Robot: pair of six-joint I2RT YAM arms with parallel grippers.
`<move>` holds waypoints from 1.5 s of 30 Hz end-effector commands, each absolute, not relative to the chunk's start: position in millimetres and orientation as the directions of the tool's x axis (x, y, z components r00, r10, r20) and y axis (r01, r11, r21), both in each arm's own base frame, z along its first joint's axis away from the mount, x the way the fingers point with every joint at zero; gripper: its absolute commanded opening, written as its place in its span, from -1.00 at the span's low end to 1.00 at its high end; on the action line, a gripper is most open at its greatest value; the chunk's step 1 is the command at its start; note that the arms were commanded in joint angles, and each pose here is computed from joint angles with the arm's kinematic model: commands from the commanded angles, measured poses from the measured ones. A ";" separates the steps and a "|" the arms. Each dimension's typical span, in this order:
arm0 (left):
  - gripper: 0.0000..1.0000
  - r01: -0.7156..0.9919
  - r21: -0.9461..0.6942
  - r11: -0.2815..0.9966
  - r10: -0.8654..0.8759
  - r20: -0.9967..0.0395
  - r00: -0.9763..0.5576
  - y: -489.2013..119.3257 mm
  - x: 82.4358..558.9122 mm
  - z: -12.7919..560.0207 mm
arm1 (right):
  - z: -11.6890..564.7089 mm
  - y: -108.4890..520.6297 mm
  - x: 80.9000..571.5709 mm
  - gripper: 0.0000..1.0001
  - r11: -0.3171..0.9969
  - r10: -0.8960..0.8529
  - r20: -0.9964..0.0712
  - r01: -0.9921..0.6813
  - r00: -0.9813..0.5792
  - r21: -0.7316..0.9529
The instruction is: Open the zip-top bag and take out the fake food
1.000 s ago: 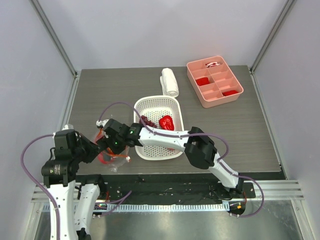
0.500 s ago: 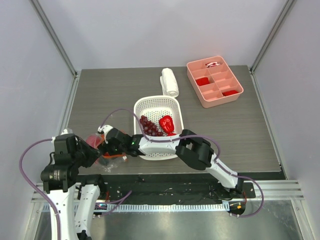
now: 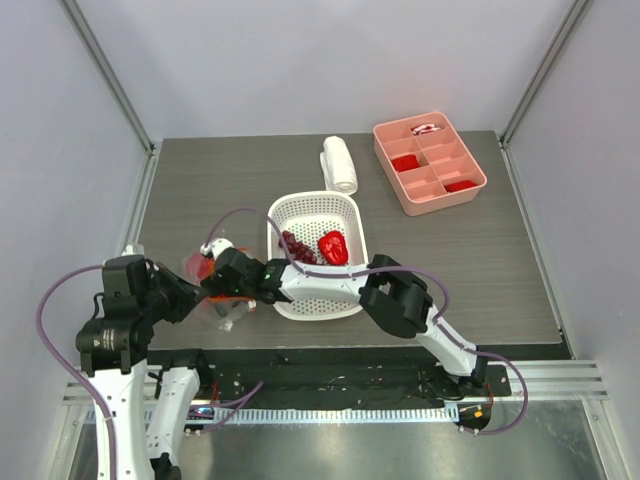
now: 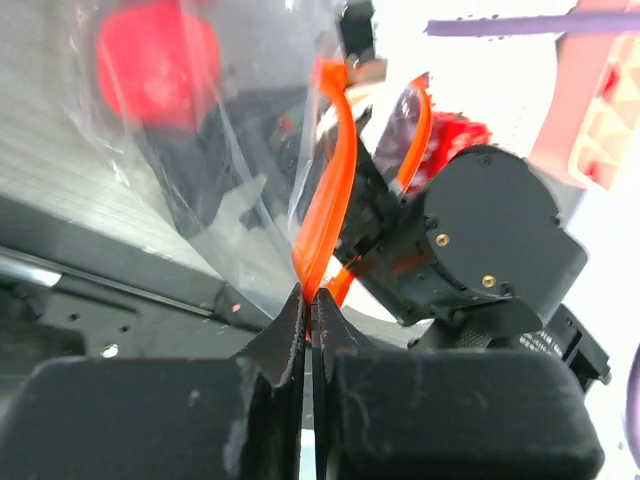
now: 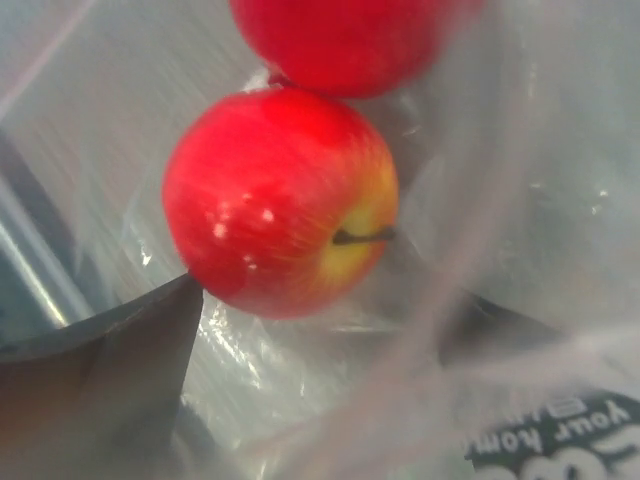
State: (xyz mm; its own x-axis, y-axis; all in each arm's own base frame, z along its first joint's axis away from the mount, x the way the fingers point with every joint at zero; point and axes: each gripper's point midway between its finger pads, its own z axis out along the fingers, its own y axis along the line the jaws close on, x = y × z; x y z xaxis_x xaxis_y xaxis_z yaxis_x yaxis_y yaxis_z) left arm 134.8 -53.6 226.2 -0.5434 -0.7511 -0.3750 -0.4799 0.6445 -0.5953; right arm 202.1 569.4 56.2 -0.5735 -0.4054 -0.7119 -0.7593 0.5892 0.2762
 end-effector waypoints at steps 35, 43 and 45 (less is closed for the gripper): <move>-1.00 -0.580 -0.520 0.627 -0.778 -0.380 -0.501 -37.2 120.7 173.0 | 102.9 555.5 228.9 -0.41 0.544 -0.396 -0.816 -0.823 -0.422 0.162; -1.00 -0.566 -0.520 0.640 -0.767 -0.402 -0.499 -35.0 128.9 178.2 | 155.5 520.7 209.7 -0.67 0.537 -0.396 -0.802 -0.821 -0.447 0.193; -1.00 -0.549 -0.532 0.644 -0.764 -0.419 -0.490 -34.4 136.3 188.0 | 171.4 515.3 193.6 -0.68 0.489 -0.408 -0.790 -0.840 -0.458 0.234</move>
State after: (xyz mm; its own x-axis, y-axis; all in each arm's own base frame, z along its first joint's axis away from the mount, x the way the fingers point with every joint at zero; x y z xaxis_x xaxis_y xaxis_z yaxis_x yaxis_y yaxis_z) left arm 121.8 -39.0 173.5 -0.5065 -0.7810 -0.3654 -0.5834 0.6224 -0.5218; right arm 209.8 525.6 103.2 -0.4647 -0.4604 -0.7564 -0.8181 0.5501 0.1678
